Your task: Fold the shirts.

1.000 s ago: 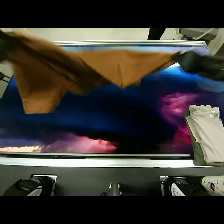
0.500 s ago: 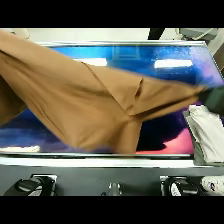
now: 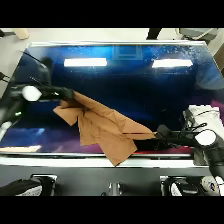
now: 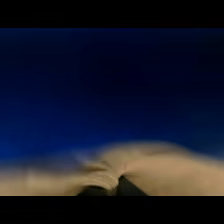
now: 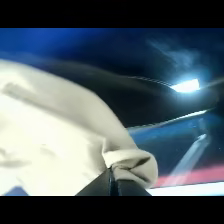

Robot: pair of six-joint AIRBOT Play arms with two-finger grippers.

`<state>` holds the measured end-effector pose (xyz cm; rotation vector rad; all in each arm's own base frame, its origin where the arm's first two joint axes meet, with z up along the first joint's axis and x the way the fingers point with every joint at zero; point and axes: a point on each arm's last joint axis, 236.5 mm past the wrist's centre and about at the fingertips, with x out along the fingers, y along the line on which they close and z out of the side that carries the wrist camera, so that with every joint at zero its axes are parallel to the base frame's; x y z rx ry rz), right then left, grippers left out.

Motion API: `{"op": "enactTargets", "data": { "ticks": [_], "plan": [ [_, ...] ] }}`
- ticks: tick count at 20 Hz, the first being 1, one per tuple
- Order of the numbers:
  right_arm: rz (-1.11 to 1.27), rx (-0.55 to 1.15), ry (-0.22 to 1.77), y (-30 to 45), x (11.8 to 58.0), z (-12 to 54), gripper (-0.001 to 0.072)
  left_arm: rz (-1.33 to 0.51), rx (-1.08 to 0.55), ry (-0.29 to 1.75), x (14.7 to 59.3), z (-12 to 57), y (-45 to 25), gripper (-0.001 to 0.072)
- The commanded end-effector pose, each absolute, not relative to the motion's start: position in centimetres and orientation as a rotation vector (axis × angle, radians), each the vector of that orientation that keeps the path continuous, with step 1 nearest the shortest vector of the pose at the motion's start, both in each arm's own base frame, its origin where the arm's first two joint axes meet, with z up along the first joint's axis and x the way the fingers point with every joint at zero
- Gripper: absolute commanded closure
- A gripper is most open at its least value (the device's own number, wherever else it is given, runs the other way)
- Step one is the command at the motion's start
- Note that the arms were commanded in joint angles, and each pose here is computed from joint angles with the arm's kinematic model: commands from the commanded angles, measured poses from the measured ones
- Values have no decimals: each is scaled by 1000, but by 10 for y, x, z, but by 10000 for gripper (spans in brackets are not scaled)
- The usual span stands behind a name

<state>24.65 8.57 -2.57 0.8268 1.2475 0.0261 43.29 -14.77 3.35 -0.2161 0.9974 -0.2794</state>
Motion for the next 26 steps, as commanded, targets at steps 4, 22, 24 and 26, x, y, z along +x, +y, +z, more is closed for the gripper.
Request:
{"op": "enactTargets", "data": {
  "ticks": [4, 22, 24, 26],
  "plan": [
    [17, 907, 1230, 92, 249, -54, 696, -362, -279, 1360, 397, -4, -136, 100],
    [235, 493, 1346, 82, 243, 6, 34, -327, -505, 1537, 255, -110, -189, 110],
    [362, 605, 1466, 123, 221, -21, 34, -306, -538, 1513, 263, -111, -190, 461],
    [397, 611, 1575, 148, 203, -56, 33, -349, -502, 1502, 265, -107, -192, 675]
  ]
}}
